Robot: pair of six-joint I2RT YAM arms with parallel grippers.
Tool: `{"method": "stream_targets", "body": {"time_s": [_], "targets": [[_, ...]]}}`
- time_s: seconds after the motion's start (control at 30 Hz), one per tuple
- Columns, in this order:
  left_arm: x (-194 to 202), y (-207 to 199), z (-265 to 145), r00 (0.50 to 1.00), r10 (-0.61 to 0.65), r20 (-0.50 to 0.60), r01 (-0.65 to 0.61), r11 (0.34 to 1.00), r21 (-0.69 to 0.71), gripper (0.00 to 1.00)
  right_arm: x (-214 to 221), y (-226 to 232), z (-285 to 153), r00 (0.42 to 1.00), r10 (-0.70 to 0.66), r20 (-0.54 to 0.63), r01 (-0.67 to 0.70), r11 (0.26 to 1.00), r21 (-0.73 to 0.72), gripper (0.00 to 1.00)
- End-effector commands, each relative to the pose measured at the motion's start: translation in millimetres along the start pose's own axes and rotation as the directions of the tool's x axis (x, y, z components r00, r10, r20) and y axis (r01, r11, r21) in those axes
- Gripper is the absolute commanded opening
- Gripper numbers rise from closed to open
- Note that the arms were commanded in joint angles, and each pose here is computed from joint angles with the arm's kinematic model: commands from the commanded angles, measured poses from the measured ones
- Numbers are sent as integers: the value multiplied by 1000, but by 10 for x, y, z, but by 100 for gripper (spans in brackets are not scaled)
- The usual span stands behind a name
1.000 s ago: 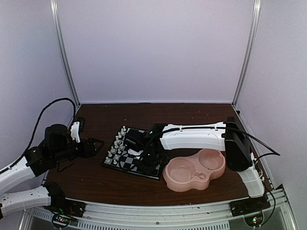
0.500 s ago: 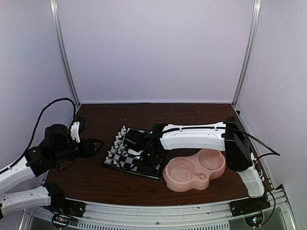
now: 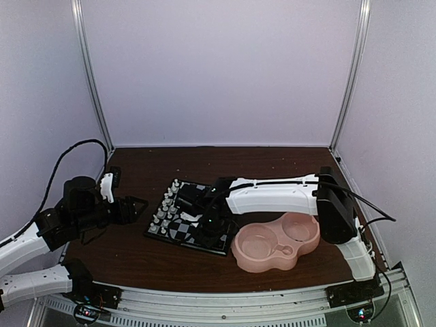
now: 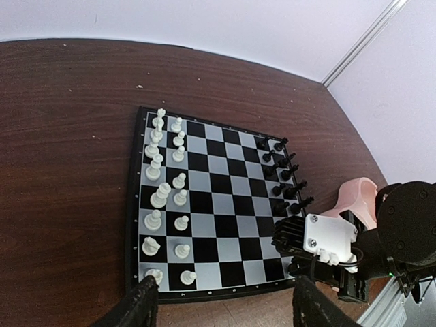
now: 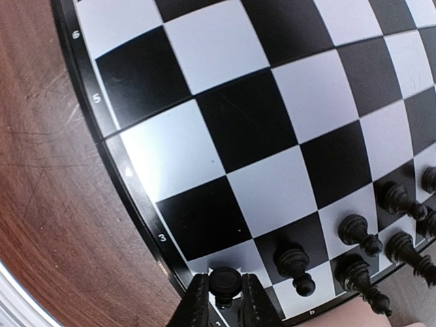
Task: Set up the chess pieces on the board
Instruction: Place the pawn at h7.
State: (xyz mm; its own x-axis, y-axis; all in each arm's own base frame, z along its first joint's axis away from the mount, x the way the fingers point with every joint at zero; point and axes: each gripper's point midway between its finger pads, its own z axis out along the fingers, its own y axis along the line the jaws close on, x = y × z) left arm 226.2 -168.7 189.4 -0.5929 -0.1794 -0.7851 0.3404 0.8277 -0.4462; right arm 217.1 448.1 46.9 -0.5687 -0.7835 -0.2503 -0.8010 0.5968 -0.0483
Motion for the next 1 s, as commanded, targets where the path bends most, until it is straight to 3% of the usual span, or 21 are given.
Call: {"method": "stream_targets", "body": {"time_s": [0.0, 0.27, 0.6, 0.73, 0.97], "targets": [[0, 4, -4, 1000, 9, 8, -10, 1000, 7, 68, 19, 13, 56, 1000, -5, -7, 5, 1000, -14, 13], [-16, -35, -19, 1000, 5, 6, -5, 1000, 23, 68, -217, 34, -318, 988, 14, 157, -6, 999, -54, 12], [99, -112, 19, 1000, -7, -20, 8, 996, 91, 67, -491, -88, -797, 905, 163, 394, -101, 980, -174, 13], [59, -210, 69, 1000, -4, 18, 1, 988, 157, 59, -640, -118, -933, 844, 303, 442, -156, 928, -337, 13], [-40, -492, 131, 993, -26, 117, -14, 944, 331, 50, -897, -13, -1224, 725, 513, 460, -146, 767, -625, 13]]}}
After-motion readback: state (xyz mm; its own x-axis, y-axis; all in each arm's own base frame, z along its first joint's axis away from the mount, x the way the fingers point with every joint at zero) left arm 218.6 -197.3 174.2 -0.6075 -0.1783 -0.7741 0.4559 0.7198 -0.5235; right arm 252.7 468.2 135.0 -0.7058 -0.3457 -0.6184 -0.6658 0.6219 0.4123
